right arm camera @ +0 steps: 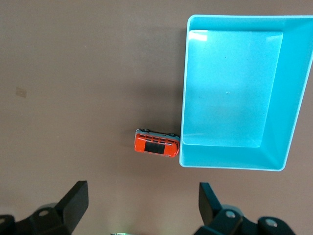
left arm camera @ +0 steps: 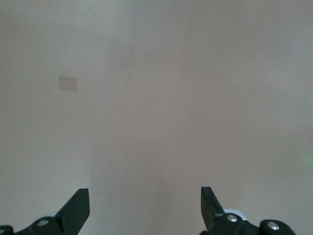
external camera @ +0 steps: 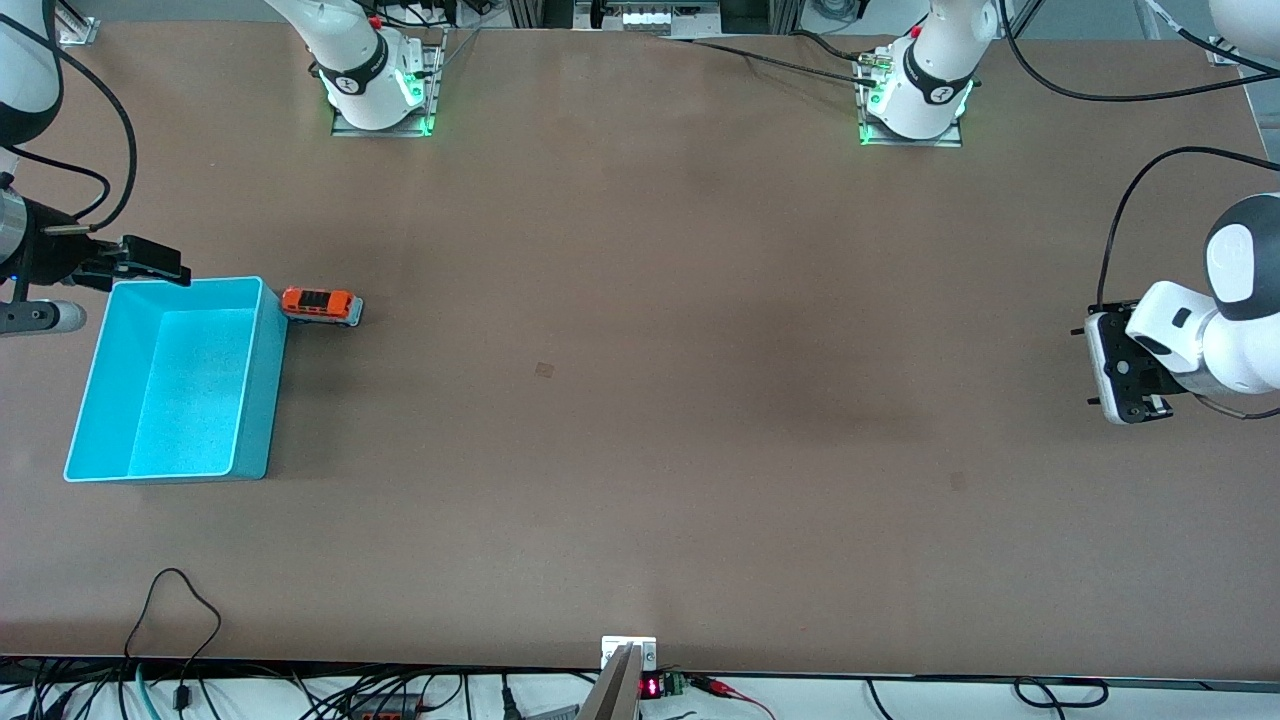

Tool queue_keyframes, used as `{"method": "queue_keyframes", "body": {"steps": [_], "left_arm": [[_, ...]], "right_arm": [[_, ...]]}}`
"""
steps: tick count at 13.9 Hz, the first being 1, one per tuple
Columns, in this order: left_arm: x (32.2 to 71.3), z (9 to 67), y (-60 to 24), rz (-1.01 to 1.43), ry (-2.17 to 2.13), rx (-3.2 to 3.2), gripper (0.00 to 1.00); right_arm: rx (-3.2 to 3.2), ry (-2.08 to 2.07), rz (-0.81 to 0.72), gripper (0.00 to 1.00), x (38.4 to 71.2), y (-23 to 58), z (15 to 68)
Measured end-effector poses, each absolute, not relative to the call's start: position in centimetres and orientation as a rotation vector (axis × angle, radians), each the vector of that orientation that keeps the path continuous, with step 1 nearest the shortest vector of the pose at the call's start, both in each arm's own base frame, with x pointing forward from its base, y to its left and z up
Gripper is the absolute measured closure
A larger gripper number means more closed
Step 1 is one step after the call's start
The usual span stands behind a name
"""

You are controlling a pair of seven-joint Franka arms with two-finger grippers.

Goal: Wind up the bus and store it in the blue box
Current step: 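Move the right gripper over the bus while the left gripper withdraws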

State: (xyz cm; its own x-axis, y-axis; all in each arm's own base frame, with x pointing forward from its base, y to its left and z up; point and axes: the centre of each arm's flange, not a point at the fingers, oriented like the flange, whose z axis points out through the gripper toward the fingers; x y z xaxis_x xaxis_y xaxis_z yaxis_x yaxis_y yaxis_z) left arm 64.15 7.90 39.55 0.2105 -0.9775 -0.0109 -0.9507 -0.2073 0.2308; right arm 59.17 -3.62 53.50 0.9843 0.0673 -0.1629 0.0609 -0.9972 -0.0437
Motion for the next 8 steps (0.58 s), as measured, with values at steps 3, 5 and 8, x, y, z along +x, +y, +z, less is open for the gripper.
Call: {"method": "queue_keyframes", "body": {"steps": [3,5,8], "left_arm": [[64.7,40.9,8.1,-0.211,-1.771,2.405,0.00],[65.2,42.5,8.3,-0.185,-1.660,2.520,0.00],[65.7,44.8,8.4,-0.166,-1.534,2.624,0.00]], "right_arm": [[-3.090,-0.109,0.263,0.00,59.3,-3.3,53.2],[-3.089,-0.111,0.266,0.00,59.3,-3.2,53.1],[-3.089,-0.126,0.269,0.00,59.6,-2.7,52.7]]}}
